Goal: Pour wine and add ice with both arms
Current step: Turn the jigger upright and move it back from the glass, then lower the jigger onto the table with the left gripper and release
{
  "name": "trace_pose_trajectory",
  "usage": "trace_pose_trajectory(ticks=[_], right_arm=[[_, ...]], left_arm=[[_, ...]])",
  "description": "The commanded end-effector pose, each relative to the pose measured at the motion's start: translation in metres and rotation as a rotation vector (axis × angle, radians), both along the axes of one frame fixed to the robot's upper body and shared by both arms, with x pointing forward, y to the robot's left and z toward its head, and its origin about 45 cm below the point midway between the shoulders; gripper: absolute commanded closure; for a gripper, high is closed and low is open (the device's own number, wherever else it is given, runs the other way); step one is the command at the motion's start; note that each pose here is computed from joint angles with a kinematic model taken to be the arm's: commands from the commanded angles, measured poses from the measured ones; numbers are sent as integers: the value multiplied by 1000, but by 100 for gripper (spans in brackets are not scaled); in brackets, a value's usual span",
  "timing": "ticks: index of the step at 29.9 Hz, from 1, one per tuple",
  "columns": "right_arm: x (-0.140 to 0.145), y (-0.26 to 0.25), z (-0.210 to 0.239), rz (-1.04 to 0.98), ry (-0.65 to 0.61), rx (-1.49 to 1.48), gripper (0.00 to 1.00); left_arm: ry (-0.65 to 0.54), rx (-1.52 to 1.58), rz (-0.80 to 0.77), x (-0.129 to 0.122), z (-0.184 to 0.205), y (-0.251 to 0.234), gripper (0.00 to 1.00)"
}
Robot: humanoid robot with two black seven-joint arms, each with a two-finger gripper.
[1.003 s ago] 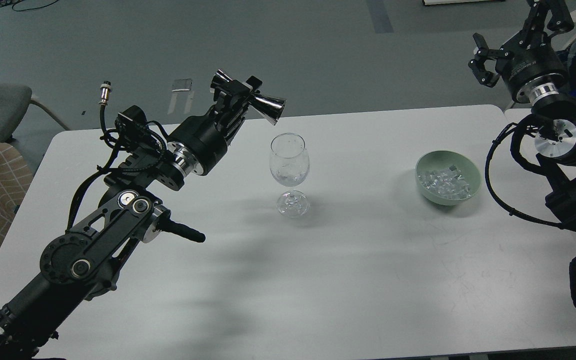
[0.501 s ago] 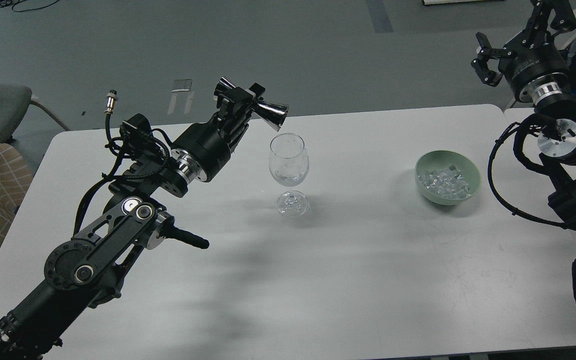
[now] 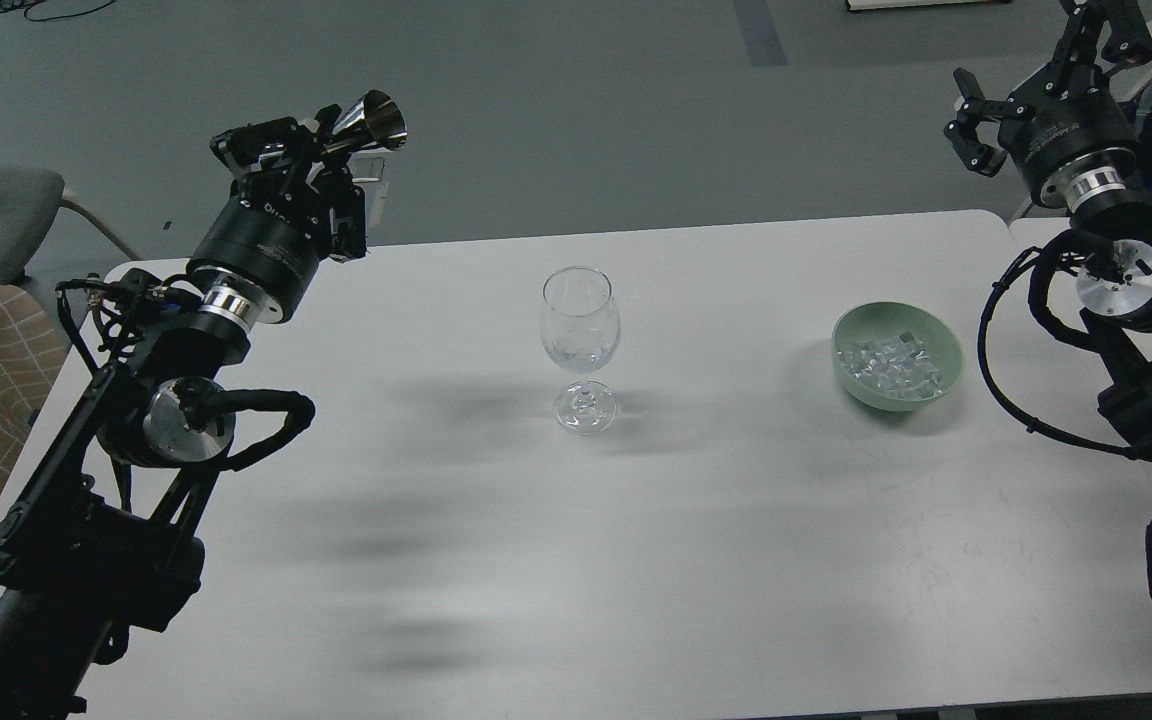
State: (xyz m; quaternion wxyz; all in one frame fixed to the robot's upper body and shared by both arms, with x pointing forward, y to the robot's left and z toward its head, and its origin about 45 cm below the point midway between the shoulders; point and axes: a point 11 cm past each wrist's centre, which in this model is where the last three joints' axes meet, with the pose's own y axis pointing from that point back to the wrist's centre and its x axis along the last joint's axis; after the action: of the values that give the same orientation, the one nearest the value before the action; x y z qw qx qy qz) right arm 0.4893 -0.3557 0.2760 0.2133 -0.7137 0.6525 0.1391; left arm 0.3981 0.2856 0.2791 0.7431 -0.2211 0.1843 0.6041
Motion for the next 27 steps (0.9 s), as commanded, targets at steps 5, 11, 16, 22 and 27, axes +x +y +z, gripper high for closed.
trace_pose_trajectory(ticks=[5, 11, 16, 22, 27], right_arm=[[-3, -1, -8, -8, 18, 0, 0], [-4, -5, -13, -16, 32, -11, 0], [-6, -5, -17, -16, 39, -10, 0], [-6, -4, -19, -14, 42, -8, 0], [-7, -7, -17, -19, 40, -12, 0]], left_arm=[[103, -356, 147, -3, -38, 42, 100], [192, -537, 276, -7, -85, 78, 100], [233, -567, 295, -18, -115, 77, 100], [316, -581, 363, -17, -146, 86, 100], [327, -589, 340, -6, -146, 75, 100]])
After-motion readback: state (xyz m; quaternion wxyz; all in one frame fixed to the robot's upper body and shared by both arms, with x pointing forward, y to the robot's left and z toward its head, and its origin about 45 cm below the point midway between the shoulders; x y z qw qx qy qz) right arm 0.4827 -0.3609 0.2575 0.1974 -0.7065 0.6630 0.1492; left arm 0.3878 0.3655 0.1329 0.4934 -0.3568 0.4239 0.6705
